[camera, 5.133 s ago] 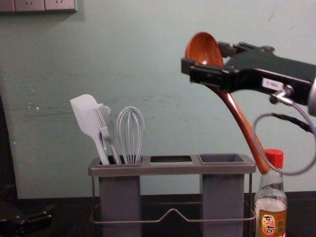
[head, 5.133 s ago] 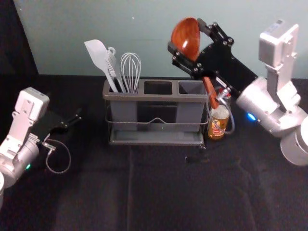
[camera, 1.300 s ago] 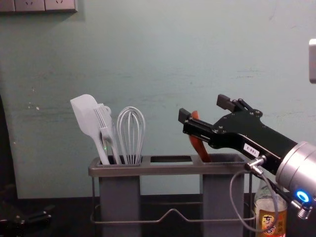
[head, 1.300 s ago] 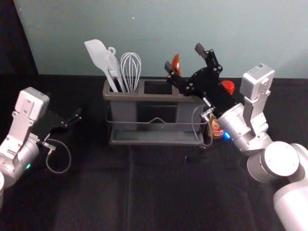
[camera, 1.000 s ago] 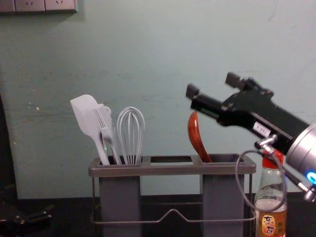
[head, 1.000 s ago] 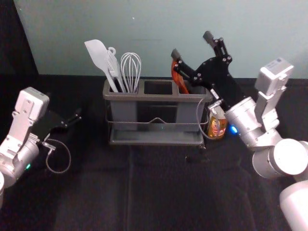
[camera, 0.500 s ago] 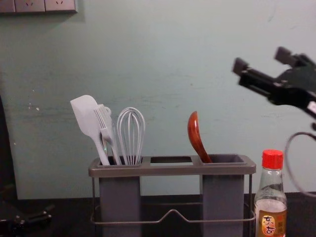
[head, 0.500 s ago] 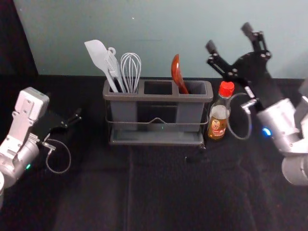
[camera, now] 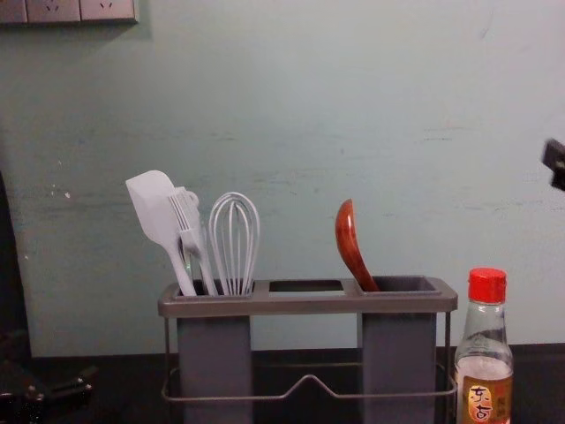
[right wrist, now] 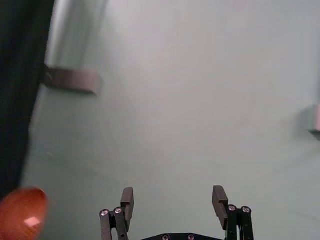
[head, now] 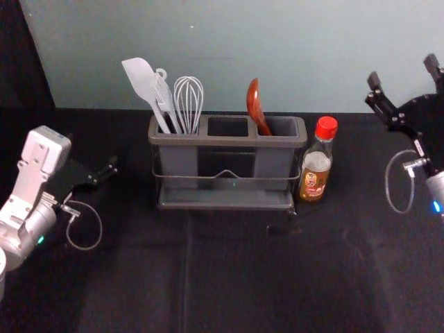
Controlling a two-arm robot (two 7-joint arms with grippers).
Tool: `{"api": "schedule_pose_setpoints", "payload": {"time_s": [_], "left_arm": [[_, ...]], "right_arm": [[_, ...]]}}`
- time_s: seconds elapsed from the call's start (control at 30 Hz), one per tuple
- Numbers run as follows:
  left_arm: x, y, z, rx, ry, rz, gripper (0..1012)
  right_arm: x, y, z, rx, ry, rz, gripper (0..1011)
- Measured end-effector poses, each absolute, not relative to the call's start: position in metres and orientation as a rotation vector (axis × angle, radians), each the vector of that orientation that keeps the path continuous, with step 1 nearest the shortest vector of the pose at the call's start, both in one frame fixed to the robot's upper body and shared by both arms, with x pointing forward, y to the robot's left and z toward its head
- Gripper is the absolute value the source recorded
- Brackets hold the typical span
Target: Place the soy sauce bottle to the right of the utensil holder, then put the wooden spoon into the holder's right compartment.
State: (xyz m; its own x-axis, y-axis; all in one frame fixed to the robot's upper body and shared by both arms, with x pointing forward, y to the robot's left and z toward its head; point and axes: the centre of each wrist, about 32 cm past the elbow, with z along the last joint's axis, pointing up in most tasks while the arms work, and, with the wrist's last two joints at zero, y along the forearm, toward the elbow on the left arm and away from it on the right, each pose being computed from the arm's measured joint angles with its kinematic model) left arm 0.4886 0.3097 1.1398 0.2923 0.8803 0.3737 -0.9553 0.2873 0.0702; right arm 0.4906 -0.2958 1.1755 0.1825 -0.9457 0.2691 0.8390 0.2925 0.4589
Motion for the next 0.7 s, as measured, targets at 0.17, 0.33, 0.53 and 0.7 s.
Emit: {"api": "schedule_pose_setpoints", "payload": {"time_s": [0.17, 0.33, 0.53, 0.7], "left_arm": [[0.489, 0.31, 1.14, 0.304, -0.285, 1.248, 1005], [0.489, 0.31, 1.14, 0.305, -0.285, 1.248, 1005], [0.489, 0.31, 1.14, 0.304, -0.285, 1.248, 1005], [0.489, 0.31, 1.14, 0.304, -0.285, 1.248, 1005]], "right_arm": [[0.489, -0.299, 1.168, 0.167, -0.547, -1.361, 1004], [0.488, -0.301, 1.163, 0.13, -0.535, -1.399, 1004], [0.486, -0.304, 1.158, 0.044, -0.49, -1.418, 1004], [0.482, -0.305, 1.158, -0.091, -0.408, -1.433, 1004]]}}
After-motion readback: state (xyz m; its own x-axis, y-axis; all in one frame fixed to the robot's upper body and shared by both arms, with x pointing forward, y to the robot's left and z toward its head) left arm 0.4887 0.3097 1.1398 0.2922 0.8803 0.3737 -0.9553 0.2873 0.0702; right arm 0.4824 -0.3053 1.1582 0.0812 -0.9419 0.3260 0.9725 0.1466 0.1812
